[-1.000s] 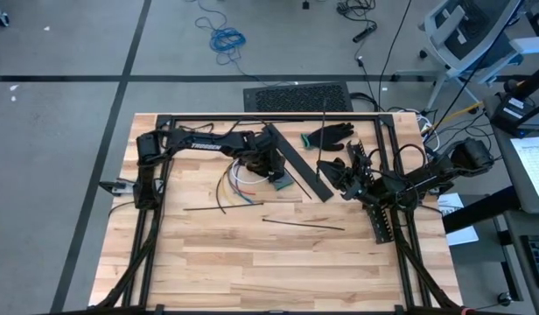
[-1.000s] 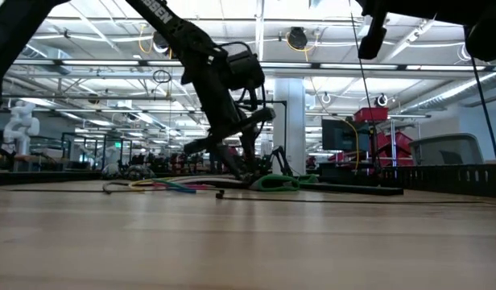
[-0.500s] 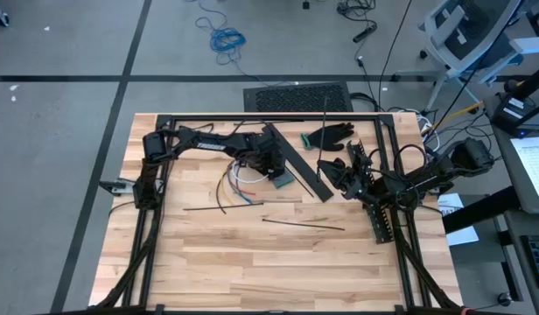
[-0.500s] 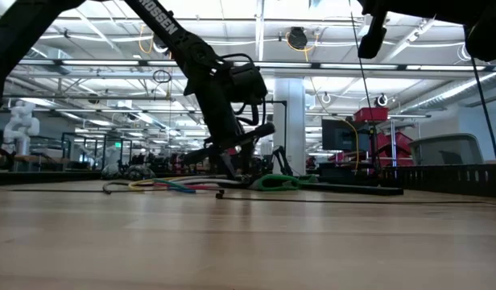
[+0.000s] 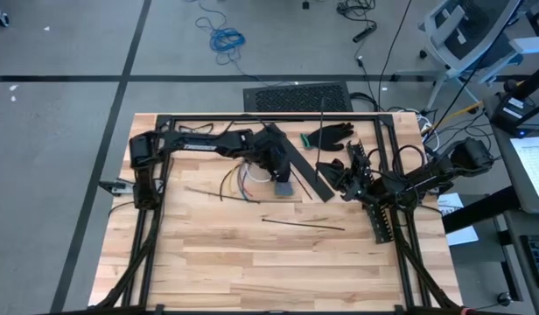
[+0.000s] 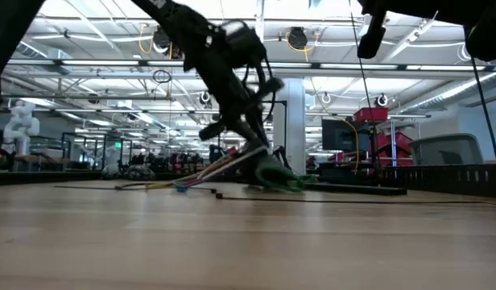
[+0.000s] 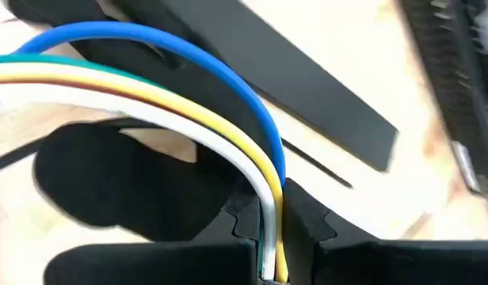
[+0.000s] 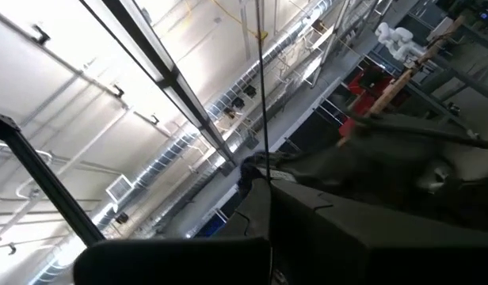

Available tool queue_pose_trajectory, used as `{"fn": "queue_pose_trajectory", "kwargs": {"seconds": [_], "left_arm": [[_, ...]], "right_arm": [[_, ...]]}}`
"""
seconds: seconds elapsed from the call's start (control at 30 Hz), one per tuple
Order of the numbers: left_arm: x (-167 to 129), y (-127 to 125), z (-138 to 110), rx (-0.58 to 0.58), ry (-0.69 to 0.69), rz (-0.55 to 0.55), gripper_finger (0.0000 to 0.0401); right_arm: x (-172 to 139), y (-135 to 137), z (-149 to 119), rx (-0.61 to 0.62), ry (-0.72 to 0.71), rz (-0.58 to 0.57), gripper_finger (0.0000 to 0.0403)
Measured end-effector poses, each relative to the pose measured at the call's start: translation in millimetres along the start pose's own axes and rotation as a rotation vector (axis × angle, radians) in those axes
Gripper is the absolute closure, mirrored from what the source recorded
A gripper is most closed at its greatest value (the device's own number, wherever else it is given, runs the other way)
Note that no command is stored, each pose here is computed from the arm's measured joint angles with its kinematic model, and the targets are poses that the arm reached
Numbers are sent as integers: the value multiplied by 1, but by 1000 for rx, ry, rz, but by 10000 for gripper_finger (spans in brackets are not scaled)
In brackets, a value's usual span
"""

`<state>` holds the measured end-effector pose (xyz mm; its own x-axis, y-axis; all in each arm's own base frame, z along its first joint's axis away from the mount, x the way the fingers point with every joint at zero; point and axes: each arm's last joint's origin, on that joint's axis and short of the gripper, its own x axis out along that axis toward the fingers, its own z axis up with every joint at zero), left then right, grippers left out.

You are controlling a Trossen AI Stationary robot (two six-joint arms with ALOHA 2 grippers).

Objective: Ziptie cables
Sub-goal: Wrap the black zip tie on the cable

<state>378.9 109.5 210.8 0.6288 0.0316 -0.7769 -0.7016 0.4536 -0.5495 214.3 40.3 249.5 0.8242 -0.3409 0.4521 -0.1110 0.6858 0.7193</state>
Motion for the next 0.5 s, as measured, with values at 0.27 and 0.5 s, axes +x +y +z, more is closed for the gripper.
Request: {"fn": "queue_pose_trajectory", "kwargs": {"seconds": [0.27,0.5], "left_arm": [[-59,-13,-14,181,39,5,375],[-67,8,-43,304,122,419,370]], "right_arm": [[0,-5,-7,-8,63,-41,403],[0,-4,-6,-5,65,-27,403]]}}
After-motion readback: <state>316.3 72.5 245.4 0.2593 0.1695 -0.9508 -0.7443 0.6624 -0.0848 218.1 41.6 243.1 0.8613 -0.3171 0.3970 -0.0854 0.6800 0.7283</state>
